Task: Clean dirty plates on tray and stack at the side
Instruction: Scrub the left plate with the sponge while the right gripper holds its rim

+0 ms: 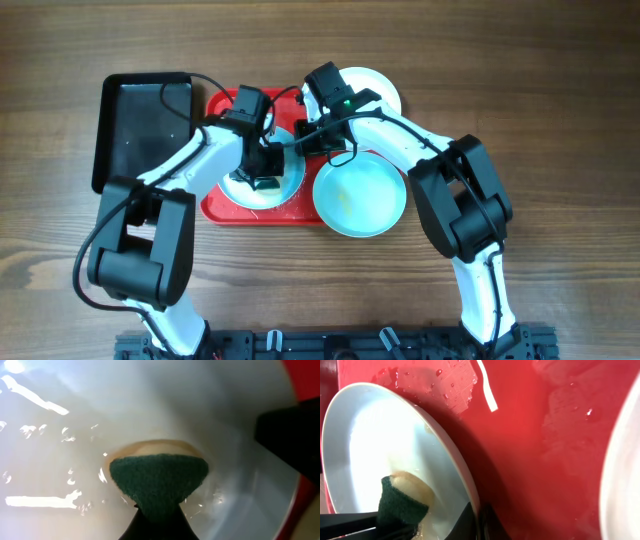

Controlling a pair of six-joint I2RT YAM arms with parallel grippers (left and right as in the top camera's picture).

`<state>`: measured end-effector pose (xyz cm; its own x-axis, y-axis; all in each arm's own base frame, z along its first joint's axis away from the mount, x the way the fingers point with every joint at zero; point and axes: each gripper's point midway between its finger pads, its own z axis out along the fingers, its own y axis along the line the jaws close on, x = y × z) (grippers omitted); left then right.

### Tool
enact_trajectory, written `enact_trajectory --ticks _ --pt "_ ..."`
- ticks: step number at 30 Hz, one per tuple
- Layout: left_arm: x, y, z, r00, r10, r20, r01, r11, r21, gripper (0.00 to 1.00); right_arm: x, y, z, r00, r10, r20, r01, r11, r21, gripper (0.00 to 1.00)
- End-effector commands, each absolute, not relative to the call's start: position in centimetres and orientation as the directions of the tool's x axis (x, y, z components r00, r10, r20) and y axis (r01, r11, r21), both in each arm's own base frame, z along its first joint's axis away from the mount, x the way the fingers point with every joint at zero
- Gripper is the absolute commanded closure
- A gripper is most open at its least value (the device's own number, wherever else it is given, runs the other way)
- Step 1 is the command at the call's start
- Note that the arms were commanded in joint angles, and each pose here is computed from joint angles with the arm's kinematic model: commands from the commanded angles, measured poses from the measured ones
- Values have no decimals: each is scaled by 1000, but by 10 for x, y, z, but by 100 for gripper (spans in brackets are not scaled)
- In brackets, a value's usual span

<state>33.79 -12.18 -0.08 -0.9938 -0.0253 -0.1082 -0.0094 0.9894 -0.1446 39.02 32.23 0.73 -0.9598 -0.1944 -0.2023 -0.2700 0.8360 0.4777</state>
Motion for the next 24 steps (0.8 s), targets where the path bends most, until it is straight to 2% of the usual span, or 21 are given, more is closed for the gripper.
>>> enact_trajectory --ticks 1,5,11,17,20,24 --pt "286 -56 -40 -984 -173 30 -163 963 216 96 394 327 7 -961 -184 -204 -263 831 490 96" --pt "272 -36 -31 -961 -275 29 -249 909 335 96 394 327 8 -961 -183 -206 -263 830 491 96" --pt "261 -34 -27 -950 -305 59 -266 897 352 96 394 326 6 -967 -169 -192 -244 835 493 96" --pt "255 -82 -35 -977 -21 211 -11 999 51 96 390 327 1 -971 -170 -168 -234 825 514 96" --pt "264 -100 -37 -982 40 184 29 998 -60 96 390 327 1 -971 -170 -167 -233 825 515 96" --pt "287 -112 -39 -995 45 88 35 993 -116 96 390 327 1 -971 -171 -165 -233 826 513 96"
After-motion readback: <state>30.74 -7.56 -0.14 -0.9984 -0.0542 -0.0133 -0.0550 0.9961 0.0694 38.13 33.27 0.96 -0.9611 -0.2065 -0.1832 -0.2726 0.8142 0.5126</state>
